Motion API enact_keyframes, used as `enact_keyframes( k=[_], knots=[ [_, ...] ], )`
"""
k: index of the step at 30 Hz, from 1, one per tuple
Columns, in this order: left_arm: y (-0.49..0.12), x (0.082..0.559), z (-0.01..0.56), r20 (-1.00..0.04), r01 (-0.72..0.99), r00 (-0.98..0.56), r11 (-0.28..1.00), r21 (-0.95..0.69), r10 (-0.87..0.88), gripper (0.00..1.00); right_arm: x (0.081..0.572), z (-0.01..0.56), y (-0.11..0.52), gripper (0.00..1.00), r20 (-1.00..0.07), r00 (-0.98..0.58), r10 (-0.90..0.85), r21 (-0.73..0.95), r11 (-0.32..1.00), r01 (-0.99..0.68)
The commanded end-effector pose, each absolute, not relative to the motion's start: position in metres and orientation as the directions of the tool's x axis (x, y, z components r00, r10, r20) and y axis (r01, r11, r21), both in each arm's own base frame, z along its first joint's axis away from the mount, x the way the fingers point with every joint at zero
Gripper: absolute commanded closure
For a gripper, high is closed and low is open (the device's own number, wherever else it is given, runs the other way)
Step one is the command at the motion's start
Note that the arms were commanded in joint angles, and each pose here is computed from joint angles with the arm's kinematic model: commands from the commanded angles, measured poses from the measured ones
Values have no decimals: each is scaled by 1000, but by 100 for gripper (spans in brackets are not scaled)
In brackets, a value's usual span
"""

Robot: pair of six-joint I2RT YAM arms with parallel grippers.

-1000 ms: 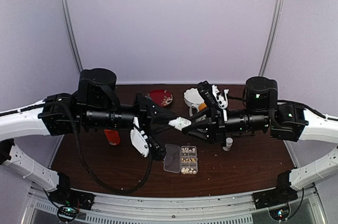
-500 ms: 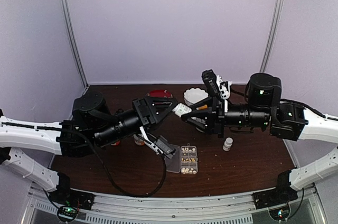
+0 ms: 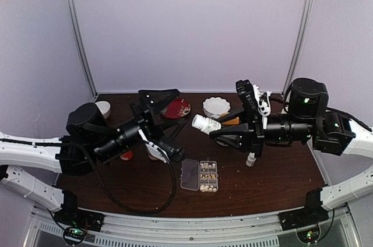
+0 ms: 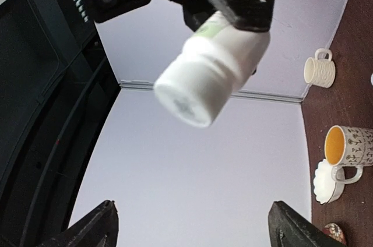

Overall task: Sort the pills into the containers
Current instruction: Screw the lid of the pill bottle onto the pill bottle.

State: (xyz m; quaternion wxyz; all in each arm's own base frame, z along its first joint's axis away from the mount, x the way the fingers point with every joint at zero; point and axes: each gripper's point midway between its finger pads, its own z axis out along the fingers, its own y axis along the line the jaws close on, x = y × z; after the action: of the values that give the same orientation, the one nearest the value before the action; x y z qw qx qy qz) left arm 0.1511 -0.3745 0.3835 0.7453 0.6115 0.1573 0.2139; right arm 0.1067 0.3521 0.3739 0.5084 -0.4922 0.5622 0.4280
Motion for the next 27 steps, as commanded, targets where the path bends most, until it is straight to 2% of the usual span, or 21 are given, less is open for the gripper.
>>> enact_keyframes(
  k=[1,4,7,9,12,16,21,23,27],
  knots=[
    [-360,141,410,-390,273,843,330,904,371,9,115,383,335,100,-986,107,-124,-133,229,-964],
    [-364,135,403,-612,531,730,310,788,306,11,121,387,328,100,-981,162,-110,-187,277,-943],
    [-364,137,412,-835,749,496,370,550,237,8,129,389,324,100,-971,215,-106,-238,329,-914],
    [-363,137,413,-917,833,335,386,396,218,3,134,388,323,100,-963,247,-112,-271,352,-896],
    [-363,130,419,-976,905,141,377,196,169,2,139,388,325,100,-952,282,-119,-306,376,-875],
    [-366,118,432,-987,955,-151,264,-133,49,2,142,391,331,100,-939,321,-125,-344,389,-854],
    [-364,132,429,-873,862,-488,162,-480,10,9,139,395,339,100,-919,372,-128,-392,385,-836],
    [-366,134,424,-821,816,-570,142,-561,27,12,136,396,343,100,-911,390,-132,-410,378,-830],
    [-373,134,416,-783,783,-618,136,-606,72,12,134,395,352,100,-891,423,-165,-454,366,-812]
  ],
)
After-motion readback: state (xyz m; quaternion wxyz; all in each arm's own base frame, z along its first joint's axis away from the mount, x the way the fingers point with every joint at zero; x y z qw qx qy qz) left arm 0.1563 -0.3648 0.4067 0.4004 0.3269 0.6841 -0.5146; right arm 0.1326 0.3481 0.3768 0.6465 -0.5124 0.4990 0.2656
